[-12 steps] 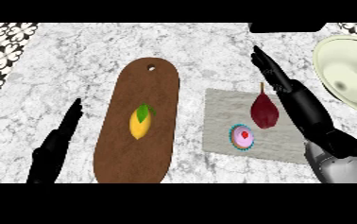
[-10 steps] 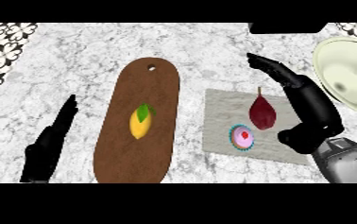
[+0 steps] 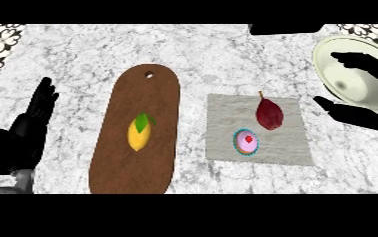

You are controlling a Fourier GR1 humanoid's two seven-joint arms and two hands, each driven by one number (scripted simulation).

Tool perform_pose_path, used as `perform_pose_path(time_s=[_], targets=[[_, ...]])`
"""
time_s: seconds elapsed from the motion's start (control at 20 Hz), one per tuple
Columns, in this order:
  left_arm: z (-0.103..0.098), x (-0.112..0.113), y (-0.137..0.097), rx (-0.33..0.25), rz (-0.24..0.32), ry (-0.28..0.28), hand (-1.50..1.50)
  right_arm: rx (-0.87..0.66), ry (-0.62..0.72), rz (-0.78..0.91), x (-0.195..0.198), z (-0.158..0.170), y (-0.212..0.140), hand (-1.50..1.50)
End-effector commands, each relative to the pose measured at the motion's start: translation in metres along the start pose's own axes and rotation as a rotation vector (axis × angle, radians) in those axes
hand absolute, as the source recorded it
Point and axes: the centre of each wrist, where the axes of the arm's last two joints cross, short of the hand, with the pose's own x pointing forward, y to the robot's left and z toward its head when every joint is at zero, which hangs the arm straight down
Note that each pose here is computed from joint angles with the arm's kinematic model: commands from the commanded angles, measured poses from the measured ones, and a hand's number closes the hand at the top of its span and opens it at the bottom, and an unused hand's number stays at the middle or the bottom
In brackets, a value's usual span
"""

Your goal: Pick the pear from the placemat and place it in the bowl

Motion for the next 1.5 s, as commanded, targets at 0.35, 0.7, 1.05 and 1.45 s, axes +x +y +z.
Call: perform_pose_path(time_s=[0.35, 0.7, 1.05, 1.45], targets=[[-0.039, 0.034, 0.003, -0.008, 0.023, -0.025, 0.00, -0.133, 0.162, 0.185, 0.038, 0.099, 0.017, -1.50], [-0.035, 0.026, -0.009, -0.052, 0.024, -0.022, 0.00, -0.122, 0.186, 0.221, 0.077, 0.053, -0.025, -1.50], [-0.039, 0.019, -0.008, -0.054, 0.042, -0.042, 0.00, 0.114, 0.297, 0.367, 0.101, 0.010, -0.034, -1.50], [-0.033, 0.014, -0.015, -0.043, 0.032, -0.021, 0.00, 0.395, 0.447, 0.440, 0.095, -0.036, -0.008, -1.50]])
